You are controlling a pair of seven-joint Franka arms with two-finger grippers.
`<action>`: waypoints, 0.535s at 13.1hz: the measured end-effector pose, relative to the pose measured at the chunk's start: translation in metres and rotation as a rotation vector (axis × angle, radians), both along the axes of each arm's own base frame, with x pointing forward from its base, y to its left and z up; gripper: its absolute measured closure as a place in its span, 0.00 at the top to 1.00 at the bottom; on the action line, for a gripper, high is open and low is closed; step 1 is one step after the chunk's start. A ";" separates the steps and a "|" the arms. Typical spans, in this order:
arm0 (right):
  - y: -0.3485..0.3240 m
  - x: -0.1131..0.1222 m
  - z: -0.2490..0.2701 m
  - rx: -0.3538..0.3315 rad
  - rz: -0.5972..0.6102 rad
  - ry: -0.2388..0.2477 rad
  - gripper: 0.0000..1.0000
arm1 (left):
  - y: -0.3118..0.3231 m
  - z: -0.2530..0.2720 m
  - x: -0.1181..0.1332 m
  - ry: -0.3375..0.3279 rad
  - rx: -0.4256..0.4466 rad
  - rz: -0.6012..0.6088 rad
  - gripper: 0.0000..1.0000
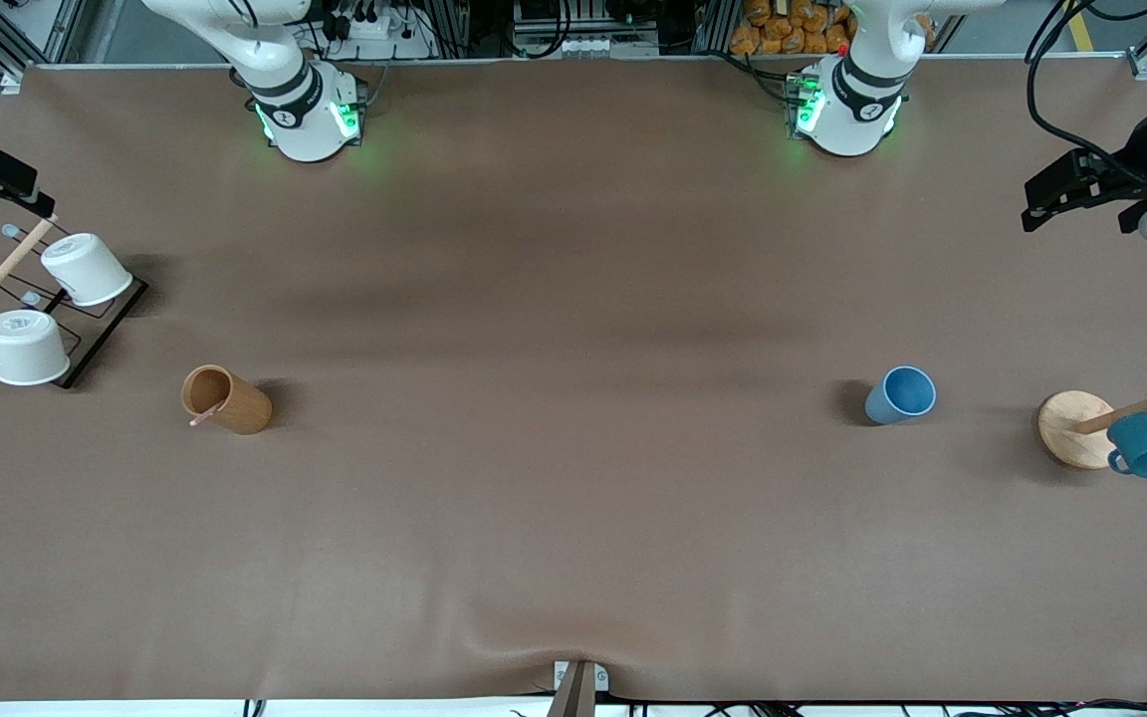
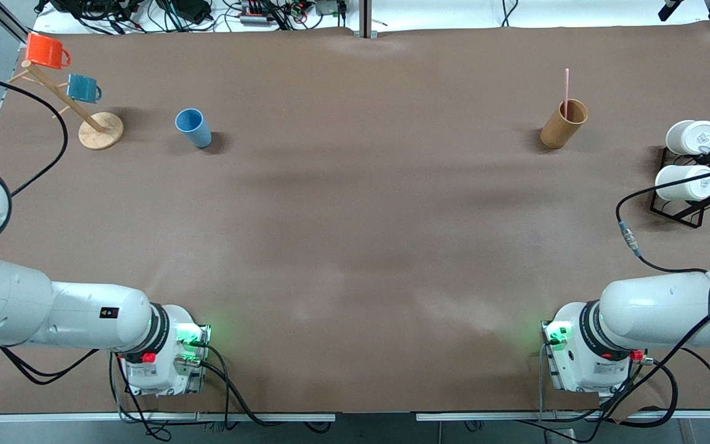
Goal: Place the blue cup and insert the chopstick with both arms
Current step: 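Reach and grasp the blue cup with the left gripper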
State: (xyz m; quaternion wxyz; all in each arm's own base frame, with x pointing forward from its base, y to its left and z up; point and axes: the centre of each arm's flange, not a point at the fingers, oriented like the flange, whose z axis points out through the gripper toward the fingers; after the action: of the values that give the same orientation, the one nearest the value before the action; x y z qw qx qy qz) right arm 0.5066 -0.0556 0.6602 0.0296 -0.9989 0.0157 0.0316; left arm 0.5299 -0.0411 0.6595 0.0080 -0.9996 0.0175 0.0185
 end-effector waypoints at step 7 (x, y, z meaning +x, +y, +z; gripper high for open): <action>-0.003 0.009 -0.005 -0.030 -0.002 -0.002 1.00 | -0.001 -0.047 0.025 0.049 0.002 0.000 1.00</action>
State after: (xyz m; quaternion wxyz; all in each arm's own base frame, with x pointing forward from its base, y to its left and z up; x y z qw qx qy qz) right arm 0.5152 -0.0590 0.6553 0.0147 -0.9993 0.0173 0.0304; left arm 0.5545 -0.0423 0.6125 0.0085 -0.9989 0.0178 0.0430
